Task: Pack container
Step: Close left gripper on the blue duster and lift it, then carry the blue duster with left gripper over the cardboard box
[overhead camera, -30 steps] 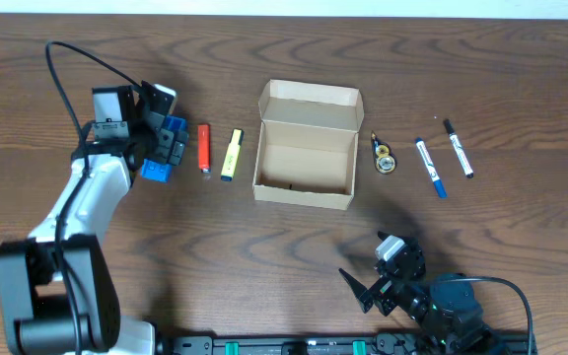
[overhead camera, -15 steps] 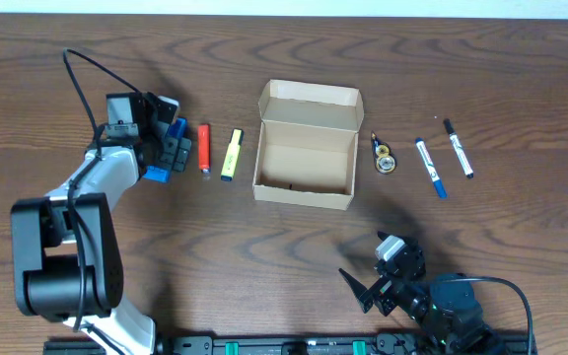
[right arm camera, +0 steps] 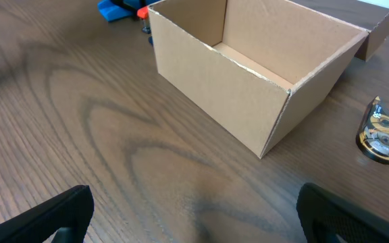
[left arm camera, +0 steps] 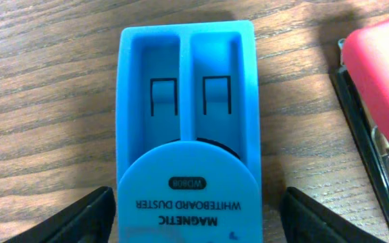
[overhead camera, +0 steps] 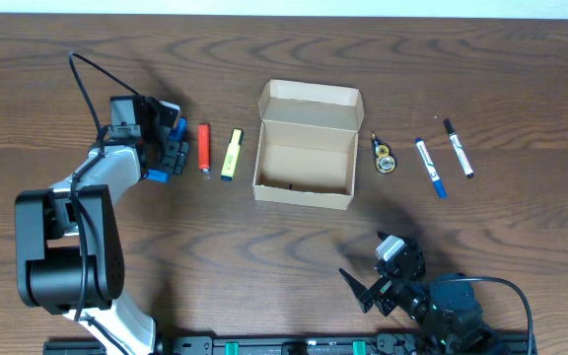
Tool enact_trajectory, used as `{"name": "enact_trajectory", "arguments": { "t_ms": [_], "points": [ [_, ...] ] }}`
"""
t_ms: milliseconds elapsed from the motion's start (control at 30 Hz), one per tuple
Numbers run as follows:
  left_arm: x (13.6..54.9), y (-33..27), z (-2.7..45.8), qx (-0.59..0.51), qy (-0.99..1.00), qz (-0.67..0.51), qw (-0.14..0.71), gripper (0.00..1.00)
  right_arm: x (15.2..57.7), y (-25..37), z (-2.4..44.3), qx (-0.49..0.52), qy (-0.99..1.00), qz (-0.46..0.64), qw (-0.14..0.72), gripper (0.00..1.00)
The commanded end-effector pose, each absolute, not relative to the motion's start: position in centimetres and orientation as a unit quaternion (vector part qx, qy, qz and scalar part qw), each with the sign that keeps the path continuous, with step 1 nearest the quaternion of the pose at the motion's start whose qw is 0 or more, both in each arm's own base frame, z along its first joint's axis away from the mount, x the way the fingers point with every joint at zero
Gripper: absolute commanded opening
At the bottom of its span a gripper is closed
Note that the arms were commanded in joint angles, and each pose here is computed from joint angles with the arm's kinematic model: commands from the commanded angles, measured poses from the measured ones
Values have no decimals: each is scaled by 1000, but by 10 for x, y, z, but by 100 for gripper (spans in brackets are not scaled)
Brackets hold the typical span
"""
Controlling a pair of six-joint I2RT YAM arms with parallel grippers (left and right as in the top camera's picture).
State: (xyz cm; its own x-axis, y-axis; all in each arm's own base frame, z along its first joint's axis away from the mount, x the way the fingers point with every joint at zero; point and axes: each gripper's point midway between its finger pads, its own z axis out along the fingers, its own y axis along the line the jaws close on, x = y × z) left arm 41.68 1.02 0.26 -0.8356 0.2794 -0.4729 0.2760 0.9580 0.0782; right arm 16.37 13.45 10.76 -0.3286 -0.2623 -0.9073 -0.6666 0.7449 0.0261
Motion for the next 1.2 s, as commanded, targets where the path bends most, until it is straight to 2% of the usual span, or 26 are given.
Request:
{"name": "enact_trajectory", "arguments": {
  "t_ms": [0, 300, 533, 667, 867, 1000, 1167],
  "points": [
    [420, 12, -1, 141, 960, 5, 243, 76, 163, 136, 107, -292, 790, 207, 498, 99],
    [415, 12, -3, 141, 962, 3, 234, 55, 163, 136, 107, -292, 790, 207, 498, 99],
    [422, 12, 8, 124, 961, 1, 248, 48, 163, 136, 107, -292, 790, 207, 498, 99],
    [438, 13, 46, 110, 949, 5, 294, 47, 163, 136, 107, -292, 790, 207, 498, 99],
    [452, -4, 127, 130, 916, 9, 380, 40, 163, 136, 107, -292, 790, 207, 498, 99],
    [446, -51, 171, 201, 884, -15, 421, 40, 163, 136, 107, -292, 790, 207, 498, 99],
    [423, -126, 202, 324, 835, -25, 444, 40, 163, 136, 107, -292, 790, 207, 498, 99]
  ]
}}
